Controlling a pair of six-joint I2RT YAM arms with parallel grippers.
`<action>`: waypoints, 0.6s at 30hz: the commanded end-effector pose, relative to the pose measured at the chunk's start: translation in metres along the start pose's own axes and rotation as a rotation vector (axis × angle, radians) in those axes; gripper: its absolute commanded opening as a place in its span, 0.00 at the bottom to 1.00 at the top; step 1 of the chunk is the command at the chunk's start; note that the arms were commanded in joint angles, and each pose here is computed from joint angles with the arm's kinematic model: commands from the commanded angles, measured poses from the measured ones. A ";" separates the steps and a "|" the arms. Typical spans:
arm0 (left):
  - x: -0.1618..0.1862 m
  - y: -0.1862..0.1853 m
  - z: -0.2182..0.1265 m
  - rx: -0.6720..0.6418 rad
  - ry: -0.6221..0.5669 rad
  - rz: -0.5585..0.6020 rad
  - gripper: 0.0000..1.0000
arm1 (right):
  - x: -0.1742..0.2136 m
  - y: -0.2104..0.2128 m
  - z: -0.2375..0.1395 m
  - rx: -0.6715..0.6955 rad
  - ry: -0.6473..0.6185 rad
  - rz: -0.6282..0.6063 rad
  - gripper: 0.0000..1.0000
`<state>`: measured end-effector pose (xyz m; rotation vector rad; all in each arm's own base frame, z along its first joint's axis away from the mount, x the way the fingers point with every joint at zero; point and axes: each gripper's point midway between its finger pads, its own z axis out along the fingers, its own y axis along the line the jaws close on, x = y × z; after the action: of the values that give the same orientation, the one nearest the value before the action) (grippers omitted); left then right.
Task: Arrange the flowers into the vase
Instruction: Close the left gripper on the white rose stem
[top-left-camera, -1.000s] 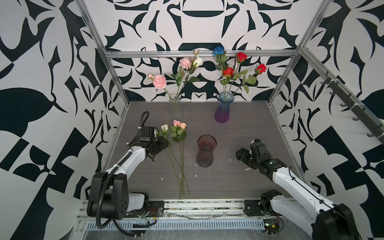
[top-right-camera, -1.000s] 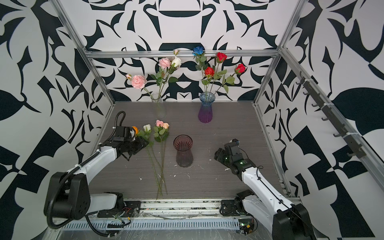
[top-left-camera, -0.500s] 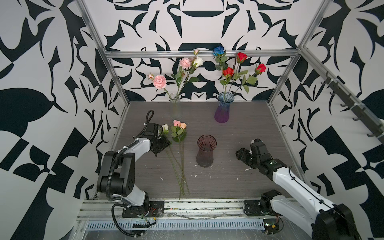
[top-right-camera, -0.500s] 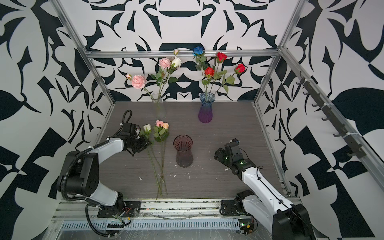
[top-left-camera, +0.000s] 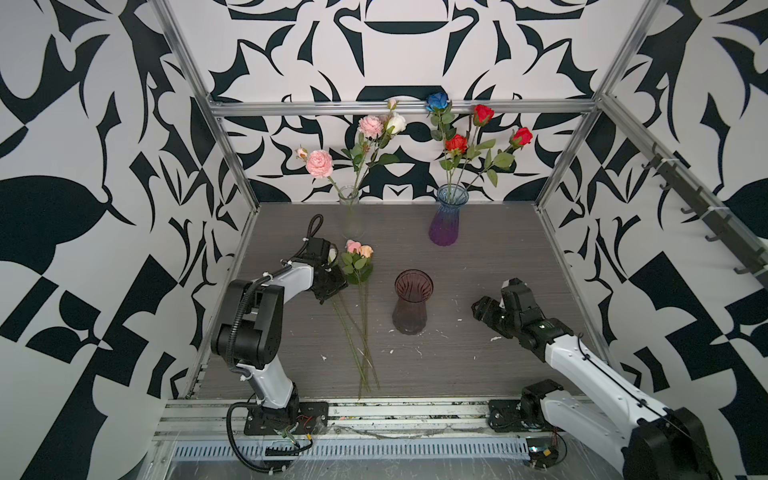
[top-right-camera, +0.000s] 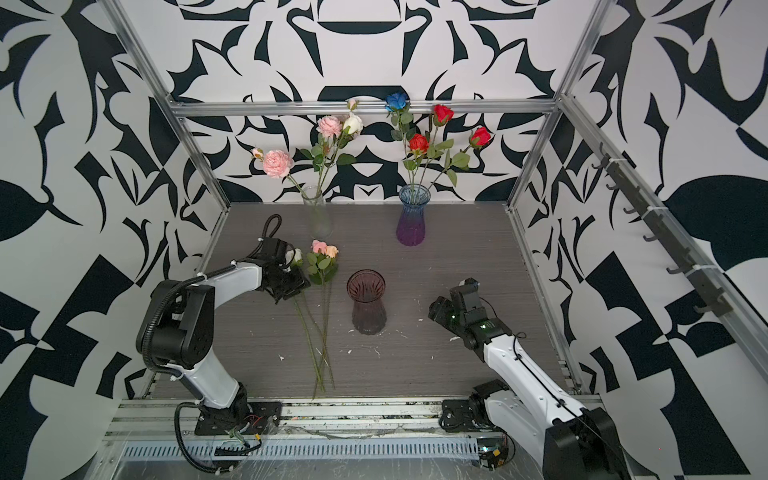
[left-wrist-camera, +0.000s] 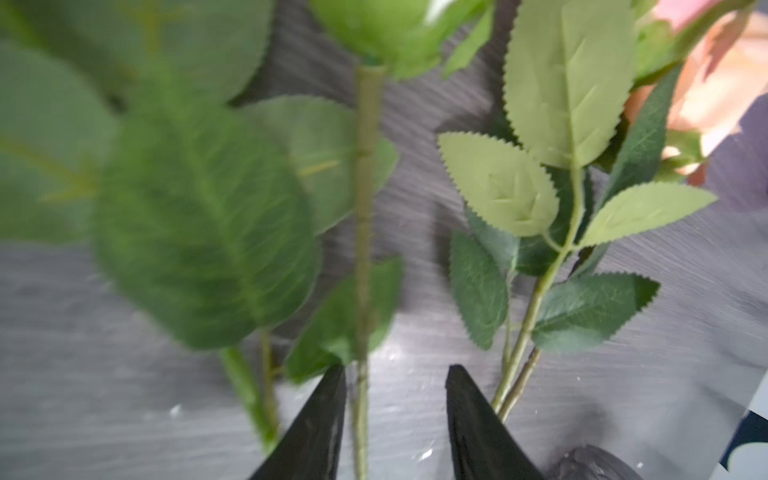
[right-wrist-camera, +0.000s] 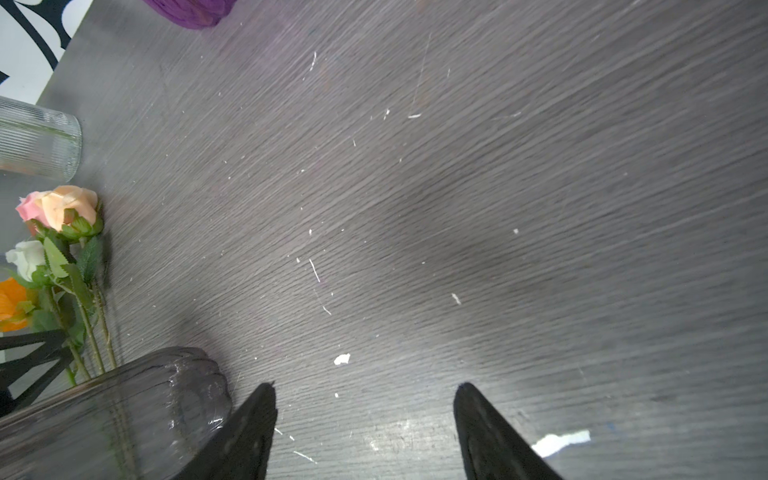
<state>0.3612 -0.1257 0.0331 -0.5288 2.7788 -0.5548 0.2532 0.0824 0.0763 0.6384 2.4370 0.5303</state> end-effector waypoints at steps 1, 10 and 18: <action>0.007 0.009 0.005 -0.072 0.049 0.000 0.41 | -0.005 0.004 -0.002 -0.023 -0.024 0.007 0.71; 0.011 0.016 0.005 -0.093 0.056 -0.018 0.32 | -0.006 0.003 -0.004 -0.032 -0.029 0.012 0.71; 0.010 0.009 -0.001 -0.052 0.033 -0.001 0.17 | -0.006 0.002 -0.005 -0.037 -0.030 0.016 0.71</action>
<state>0.3568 -0.1237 0.0239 -0.5378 2.8309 -0.4939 0.2513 0.0801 0.0763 0.6487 2.4273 0.5454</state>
